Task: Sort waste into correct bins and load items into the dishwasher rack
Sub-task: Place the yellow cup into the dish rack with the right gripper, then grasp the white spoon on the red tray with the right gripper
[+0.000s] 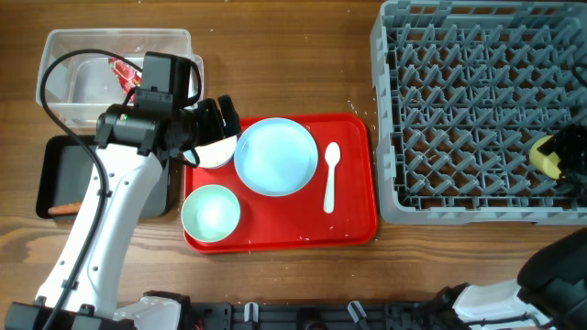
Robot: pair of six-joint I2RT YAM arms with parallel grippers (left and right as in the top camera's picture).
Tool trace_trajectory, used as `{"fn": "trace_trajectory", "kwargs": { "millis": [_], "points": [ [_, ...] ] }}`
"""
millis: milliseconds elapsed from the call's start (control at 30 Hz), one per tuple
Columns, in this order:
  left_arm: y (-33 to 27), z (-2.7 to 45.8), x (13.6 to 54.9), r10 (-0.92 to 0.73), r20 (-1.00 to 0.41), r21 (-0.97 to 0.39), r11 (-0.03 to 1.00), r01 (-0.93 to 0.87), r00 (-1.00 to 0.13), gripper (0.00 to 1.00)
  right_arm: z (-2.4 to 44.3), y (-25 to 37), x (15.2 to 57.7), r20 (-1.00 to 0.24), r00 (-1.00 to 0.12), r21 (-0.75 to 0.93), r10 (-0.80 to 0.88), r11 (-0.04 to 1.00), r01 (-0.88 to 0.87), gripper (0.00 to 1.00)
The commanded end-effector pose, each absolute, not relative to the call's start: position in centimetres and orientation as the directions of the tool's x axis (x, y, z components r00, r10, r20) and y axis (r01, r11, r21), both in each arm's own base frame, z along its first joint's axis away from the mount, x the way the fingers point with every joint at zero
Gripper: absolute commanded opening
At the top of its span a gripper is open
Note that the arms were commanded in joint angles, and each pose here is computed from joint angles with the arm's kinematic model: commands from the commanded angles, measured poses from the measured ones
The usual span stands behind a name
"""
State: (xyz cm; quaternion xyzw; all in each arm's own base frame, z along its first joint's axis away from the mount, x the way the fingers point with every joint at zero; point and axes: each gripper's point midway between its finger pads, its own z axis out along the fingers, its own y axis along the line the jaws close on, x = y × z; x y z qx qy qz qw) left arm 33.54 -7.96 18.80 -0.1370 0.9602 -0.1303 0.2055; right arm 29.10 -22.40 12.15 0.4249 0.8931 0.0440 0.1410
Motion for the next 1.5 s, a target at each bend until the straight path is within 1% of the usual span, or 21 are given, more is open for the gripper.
{"fn": "trace_trajectory", "kwargs": {
  "millis": [0,133,233,333,433,500,633,767,867,933,1033,1100,1167,1200,1300,1367,1467],
  "points": [
    [-7.6,19.5,33.6,-0.306,-0.388,-0.297,0.935,-0.196,-0.869,1.0,12.1,-23.3,30.9,-0.252,-0.584,0.239,0.771,0.635,0.735,1.0],
    [-7.5,19.5,33.5,-0.305,-0.383,-0.295,0.935,-0.198,-0.872,1.0,13.4,-22.6,32.9,-0.278,-0.551,0.36,0.787,0.618,0.699,1.0],
    [-7.5,19.3,33.2,-0.304,-0.374,-0.29,0.936,-0.201,-0.876,1.0,16.1,-21.5,34.6,-0.338,-0.545,0.464,0.768,0.639,0.614,1.0],
    [-7.5,19.3,33.2,-0.304,-0.373,-0.29,0.936,-0.201,-0.876,1.0,19.4,-20.6,35.2,-0.415,-0.534,0.511,0.736,0.674,0.533,1.0],
    [-7.5,19.3,33.2,-0.304,-0.373,-0.29,0.936,-0.201,-0.877,1.0,23.4,-18.3,34.7,-0.518,-0.557,0.495,0.649,0.759,0.423,1.0],
    [-7.5,19.3,33.2,-0.305,-0.373,-0.29,0.936,-0.202,-0.876,1.0,24.9,-16.1,34.4,-0.552,-0.584,0.475,0.595,0.8,0.366,1.0],
    [-7.5,19.3,33.1,-0.304,-0.371,-0.289,0.936,-0.203,-0.877,1.0,26.6,-8.3,34.1,-0.587,-0.702,0.421,0.404,0.892,0.162,0.96],
    [-7.1,19.1,32.8,-0.305,-0.363,-0.266,0.94,-0.215,-0.881,1.0,24.5,0.8,33.5,-0.523,-0.838,0.307,0.159,0.952,-0.011,0.95],
    [-6.4,18.8,32.5,-0.306,-0.359,-0.232,0.944,-0.233,-0.882,1.0,23.5,5.0,33.0,-0.493,-0.868,0.235,0.063,0.97,-0.063,0.95],
    [-5.9,18.6,32.2,-0.307,-0.357,-0.206,0.947,-0.247,-0.882,1.0,21.6,9.6,32.3,-0.434,-0.9,0.208,-0.037,0.968,-0.14,0.95],
    [-4.9,18.5,32.0,-0.354,-0.361,-0.168,0.935,-0.313,-0.863,1.0,18.3,13.6,31.6,-0.325,-0.941,0.21,-0.099,0.962,-0.174,0.93],
    [-4.7,18.4,32.0,-0.357,-0.363,-0.159,0.934,-0.321,-0.861,1.0,15.3,15.8,31.2,-0.236,-0.962,0.203,-0.138,0.961,-0.188,0.9],
    [-4.7,18.4,32.0,-0.357,-0.363,-0.159,0.934,-0.321,-0.861,1.0,13.0,16.3,31.0,-0.17,-0.978,0.158,-0.125,0.976,-0.152,0.88],
    [-4.7,18.4,32.0,-0.357,-0.363,-0.159,0.934,-0.321,-0.861,1.0,10.8,16.4,30.9,-0.112,-0.99,0.106,-0.082,0.99,-0.094,0.88],
    [-4.7,18.4,32.0,-0.357,-0.363,-0.158,0.934,-0.32,-0.861,1.0,7.2,17.1,30.9,-0.032,-0.999,0.069,-0.041,0.997,-0.044,0.87],
    [-4.7,18.4,32.0,-0.356,-0.363,-0.159,0.934,-0.32,-0.861,1.0,4.9,17.3,30.9,0.01,-1.0,0.042,-0.016,0.999,-0.015,0.86],
    [-4.7,18.4,32.0,-0.357,-0.363,-0.159,0.934,-0.32,-0.861,1.0,3.0,17.4,31.0,0.035,-0.999,0.014,0.003,1.0,0.003,0.86]
  ]
}}
